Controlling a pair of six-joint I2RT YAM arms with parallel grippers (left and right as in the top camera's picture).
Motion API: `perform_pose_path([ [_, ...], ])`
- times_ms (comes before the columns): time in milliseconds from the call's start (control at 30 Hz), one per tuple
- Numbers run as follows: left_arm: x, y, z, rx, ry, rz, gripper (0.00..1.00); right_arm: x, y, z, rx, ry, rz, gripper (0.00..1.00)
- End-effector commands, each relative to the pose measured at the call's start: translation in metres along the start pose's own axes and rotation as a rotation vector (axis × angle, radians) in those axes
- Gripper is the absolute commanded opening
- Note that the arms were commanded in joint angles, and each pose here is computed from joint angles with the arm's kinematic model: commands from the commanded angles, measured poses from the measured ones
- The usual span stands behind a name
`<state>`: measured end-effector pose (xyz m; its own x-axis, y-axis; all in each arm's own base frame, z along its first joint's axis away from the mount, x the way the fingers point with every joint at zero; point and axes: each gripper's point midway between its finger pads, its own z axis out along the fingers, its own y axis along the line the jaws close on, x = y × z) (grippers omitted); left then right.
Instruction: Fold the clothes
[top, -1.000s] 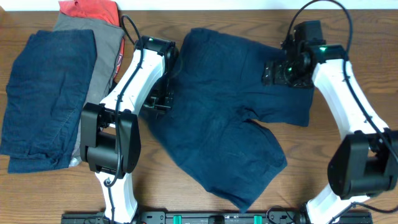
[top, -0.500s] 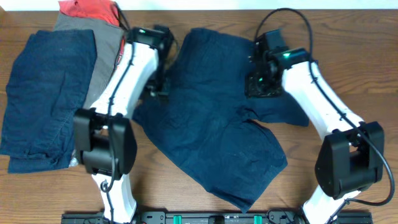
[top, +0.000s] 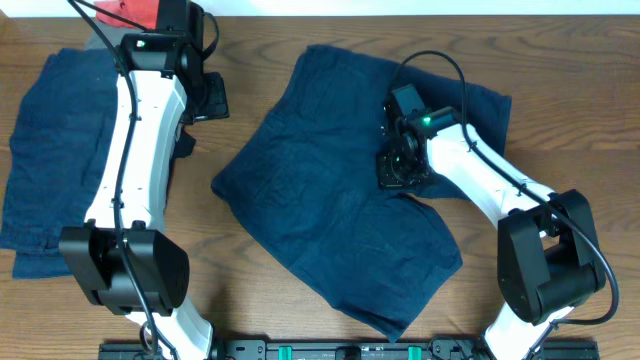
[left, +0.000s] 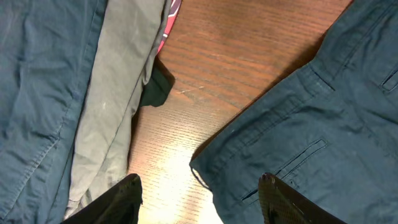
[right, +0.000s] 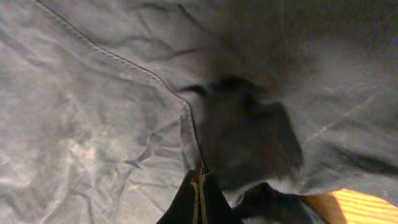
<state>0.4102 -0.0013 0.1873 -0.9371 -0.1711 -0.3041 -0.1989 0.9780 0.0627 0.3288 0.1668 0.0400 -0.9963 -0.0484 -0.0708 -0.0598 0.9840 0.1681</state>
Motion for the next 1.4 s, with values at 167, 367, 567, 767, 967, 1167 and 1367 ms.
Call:
perform_pose_path([
  [167,-0.005,-0.001,-0.001,-0.001,-0.018,-0.013,0.63,0.007,-0.014,0.026,0.030,-0.017,0.042,0.01],
  [367,-0.006,-0.001,-0.001,0.001,-0.023,-0.014,0.63,0.009,-0.041,0.041,0.126,-0.038,0.085,0.01],
  [567,-0.007,-0.002,-0.001,0.003,-0.029,-0.015,0.63,0.000,-0.071,0.057,0.176,-0.037,0.126,0.01],
  [767,-0.006,-0.002,0.000,0.001,-0.024,-0.014,0.64,-0.016,-0.107,0.071,0.184,-0.057,0.147,0.01],
  [967,-0.001,-0.001,0.004,-0.003,-0.004,-0.012,0.63,-0.046,-0.150,0.066,0.196,-0.159,0.148,0.03],
  [1167,0.008,-0.009,0.011,0.039,0.036,-0.009,0.63,-0.083,-0.189,0.044,0.223,-0.288,0.159,0.15],
  [1367,0.013,-0.008,0.015,0.037,0.054,-0.006,0.63,-0.109,-0.172,0.027,0.140,-0.334,0.120,0.17],
])
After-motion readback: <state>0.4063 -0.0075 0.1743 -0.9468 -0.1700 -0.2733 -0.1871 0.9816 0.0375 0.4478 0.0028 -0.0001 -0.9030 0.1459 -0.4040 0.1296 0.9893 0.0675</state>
